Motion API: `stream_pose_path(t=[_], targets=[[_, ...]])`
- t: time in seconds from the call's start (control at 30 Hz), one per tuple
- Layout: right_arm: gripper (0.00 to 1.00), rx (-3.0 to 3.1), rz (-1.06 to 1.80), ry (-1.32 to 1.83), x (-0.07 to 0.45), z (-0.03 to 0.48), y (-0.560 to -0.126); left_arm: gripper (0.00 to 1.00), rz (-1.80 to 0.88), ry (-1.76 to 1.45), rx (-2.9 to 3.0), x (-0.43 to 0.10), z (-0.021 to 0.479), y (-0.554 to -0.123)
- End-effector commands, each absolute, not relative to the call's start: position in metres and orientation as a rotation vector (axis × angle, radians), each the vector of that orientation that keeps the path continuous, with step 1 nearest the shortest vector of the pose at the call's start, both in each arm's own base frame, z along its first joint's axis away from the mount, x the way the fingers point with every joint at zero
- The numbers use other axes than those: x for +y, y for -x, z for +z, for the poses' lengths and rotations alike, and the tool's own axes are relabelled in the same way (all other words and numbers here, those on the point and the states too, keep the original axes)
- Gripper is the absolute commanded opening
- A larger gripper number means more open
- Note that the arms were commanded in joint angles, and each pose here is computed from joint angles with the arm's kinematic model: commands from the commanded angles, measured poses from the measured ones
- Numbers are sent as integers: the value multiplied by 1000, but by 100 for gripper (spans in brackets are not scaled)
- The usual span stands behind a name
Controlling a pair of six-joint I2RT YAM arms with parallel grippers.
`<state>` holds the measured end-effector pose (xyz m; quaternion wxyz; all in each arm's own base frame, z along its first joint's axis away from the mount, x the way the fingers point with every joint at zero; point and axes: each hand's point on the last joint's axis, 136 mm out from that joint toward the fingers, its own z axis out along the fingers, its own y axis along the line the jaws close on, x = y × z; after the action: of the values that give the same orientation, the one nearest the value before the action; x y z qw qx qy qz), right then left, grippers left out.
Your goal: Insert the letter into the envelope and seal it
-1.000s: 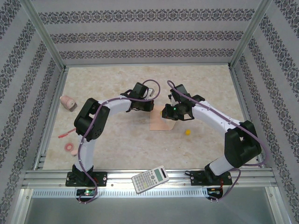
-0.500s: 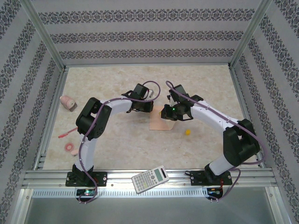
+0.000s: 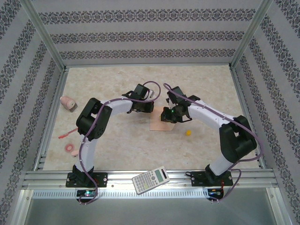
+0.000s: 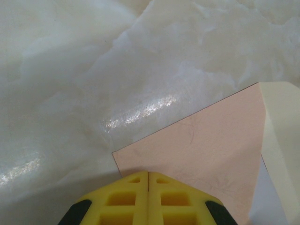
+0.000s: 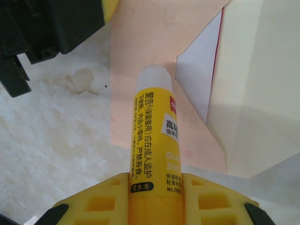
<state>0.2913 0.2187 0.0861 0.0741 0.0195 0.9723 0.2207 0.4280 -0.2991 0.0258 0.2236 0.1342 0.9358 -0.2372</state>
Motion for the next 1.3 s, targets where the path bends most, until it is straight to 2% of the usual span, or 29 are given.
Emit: stream_pose_path(t=[0.0,0.87,1.27], targets=[[6,2954,660,-42,222,90,-289,0,-624,-356,2637,-297,16,-420],[5,3062,578,-108,214,59,-301,0,-673,-403,2604,-303,30,-416],[4,3074,532,-130,199,60,-297,0,-669,-403,2613,-302,26,-415]])
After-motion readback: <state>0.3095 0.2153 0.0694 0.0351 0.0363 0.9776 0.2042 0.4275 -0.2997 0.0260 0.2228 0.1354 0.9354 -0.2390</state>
